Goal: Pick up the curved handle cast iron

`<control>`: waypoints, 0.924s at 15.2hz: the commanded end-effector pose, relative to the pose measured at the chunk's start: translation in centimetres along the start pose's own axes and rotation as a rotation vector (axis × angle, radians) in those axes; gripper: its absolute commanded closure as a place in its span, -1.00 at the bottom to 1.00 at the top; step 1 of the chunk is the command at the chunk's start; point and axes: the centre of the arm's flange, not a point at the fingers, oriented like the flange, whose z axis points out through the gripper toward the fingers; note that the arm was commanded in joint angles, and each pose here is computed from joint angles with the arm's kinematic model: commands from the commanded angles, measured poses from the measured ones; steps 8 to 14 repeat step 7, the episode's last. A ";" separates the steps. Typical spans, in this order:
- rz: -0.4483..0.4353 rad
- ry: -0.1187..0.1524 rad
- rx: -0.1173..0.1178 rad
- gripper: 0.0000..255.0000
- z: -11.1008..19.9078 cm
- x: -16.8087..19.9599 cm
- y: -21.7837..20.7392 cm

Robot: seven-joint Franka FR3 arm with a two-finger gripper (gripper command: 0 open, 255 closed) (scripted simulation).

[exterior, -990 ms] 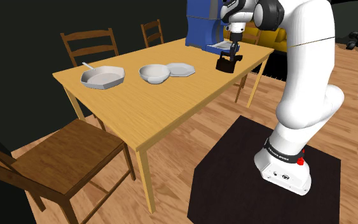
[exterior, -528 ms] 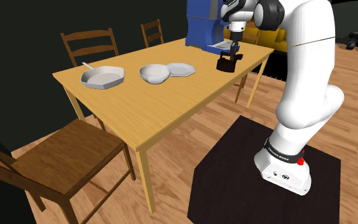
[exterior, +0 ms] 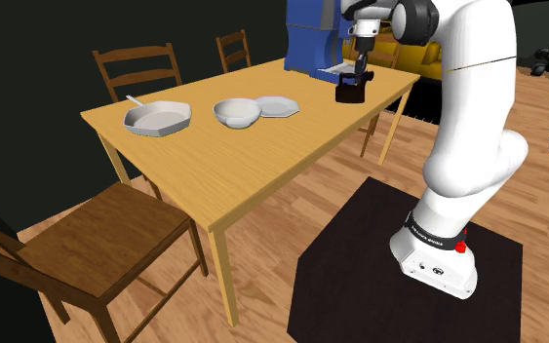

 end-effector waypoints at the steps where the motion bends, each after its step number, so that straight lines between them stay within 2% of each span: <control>1: 0.000 0.000 -0.001 1.00 -1.1 -0.2 -0.1; 5: 0.000 0.000 -0.001 1.00 -3.2 -0.3 -0.3; 14: 0.000 0.000 -0.001 1.00 -3.2 -0.3 -0.3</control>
